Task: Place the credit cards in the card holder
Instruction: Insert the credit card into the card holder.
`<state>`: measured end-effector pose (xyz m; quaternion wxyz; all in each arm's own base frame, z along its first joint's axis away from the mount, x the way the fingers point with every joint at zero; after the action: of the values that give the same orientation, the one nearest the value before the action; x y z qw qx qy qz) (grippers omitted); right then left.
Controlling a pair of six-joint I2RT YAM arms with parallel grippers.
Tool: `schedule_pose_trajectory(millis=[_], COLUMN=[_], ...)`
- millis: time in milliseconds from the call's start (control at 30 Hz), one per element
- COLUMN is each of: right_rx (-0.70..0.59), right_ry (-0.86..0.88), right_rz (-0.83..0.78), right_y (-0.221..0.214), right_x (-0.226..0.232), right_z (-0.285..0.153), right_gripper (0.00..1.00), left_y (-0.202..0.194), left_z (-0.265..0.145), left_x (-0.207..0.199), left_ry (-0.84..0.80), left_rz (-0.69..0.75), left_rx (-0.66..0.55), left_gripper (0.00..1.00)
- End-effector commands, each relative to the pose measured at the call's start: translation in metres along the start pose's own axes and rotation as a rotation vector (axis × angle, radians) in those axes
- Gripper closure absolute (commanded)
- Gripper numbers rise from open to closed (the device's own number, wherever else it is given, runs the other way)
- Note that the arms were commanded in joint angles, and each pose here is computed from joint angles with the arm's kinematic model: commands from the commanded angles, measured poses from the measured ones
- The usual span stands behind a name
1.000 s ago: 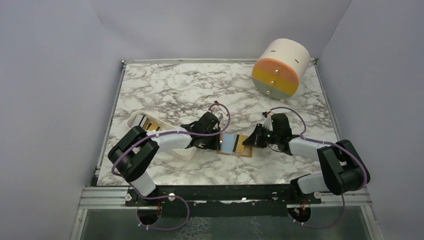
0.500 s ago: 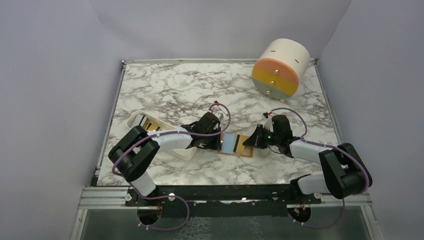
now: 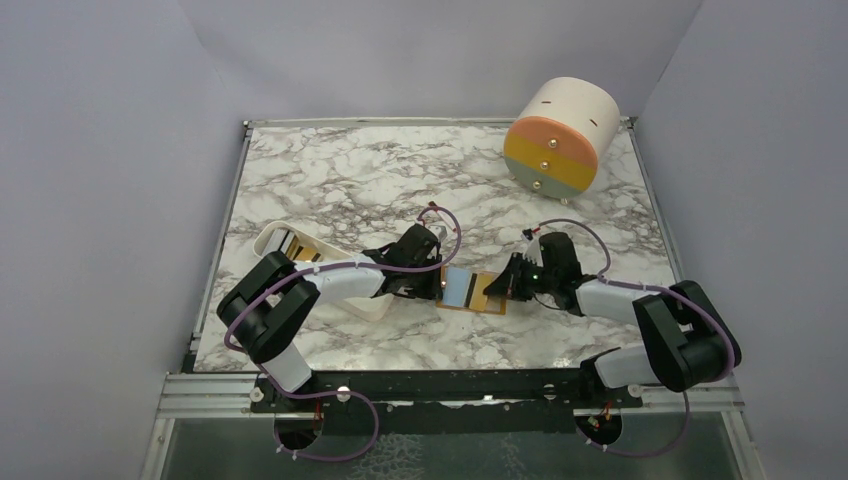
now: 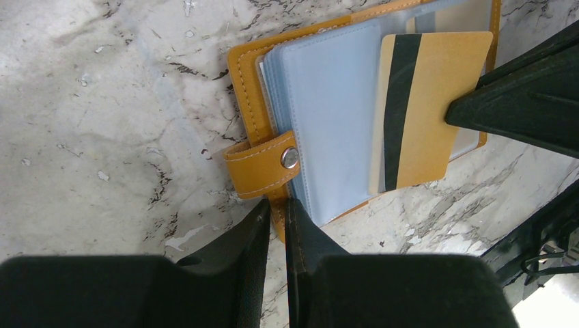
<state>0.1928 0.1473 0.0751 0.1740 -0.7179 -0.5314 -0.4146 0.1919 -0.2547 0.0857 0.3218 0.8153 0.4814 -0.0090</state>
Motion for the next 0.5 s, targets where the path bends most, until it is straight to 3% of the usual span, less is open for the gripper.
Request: schedule_pose_trajectory(millis=[0, 467], right_rx=[0.025, 0.040], right_ry=[-0.036, -0.034], right_rz=[0.011, -0.026], right_y=[-0.006, 0.005], right_x=[-0.007, 0.005], right_z=[0.006, 0.016], right_gripper=[0.99, 0.99], left_y=[-0.014, -0.012], left_z=[0.007, 0.007], left_x=[0.002, -0.001], left_ry=[0.013, -0.003], left_rz=[-0.004, -0.001], left_rx=[0.049, 0.043], left_gripper=[0.83, 0.83])
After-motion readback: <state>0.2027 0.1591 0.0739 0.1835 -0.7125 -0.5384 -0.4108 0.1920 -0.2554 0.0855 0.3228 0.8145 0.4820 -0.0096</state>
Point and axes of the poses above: each gripper's point midway between its finger pads, its own z axis out along the fingers, its own x axis along the line the jaws close on, y = z × x, the point moved 8 cm from there along -z, back along the fingers, and after that the axes turned 13 degrees about z, right-handed, at the moved point
